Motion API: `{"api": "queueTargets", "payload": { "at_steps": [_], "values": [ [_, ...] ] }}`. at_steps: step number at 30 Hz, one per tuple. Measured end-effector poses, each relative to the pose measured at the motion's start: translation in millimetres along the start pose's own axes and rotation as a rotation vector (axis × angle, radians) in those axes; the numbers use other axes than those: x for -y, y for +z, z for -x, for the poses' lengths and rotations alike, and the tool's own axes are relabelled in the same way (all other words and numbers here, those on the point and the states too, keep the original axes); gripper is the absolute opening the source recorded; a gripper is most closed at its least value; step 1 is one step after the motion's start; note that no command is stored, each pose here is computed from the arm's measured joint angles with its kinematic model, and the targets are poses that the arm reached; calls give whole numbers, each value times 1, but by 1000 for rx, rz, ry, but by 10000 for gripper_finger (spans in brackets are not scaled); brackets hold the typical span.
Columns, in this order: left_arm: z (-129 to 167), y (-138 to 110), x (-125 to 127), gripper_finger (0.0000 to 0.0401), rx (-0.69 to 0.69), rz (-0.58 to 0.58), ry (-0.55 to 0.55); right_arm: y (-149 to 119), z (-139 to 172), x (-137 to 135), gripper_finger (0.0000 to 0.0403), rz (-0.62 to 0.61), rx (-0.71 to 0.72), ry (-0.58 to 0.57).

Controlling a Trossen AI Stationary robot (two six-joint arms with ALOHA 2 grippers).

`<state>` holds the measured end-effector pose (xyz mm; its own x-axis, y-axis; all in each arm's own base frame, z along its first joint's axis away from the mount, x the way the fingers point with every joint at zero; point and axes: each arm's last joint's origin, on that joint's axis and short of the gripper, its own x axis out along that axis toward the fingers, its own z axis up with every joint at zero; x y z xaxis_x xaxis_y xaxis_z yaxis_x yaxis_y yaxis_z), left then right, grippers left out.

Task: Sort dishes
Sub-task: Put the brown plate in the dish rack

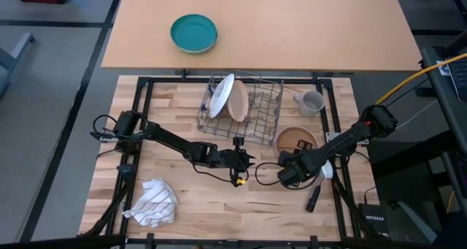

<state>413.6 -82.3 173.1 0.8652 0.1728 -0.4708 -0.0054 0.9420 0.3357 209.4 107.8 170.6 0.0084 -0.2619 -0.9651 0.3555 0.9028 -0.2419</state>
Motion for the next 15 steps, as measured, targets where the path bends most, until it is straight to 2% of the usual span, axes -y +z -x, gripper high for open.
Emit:
{"api": "queueTargets", "payload": {
  "at_steps": [15],
  "values": [
    [0,0,0,84,-1,-8,1,1,-6,-3,172,8,0,-39]
  ]
}}
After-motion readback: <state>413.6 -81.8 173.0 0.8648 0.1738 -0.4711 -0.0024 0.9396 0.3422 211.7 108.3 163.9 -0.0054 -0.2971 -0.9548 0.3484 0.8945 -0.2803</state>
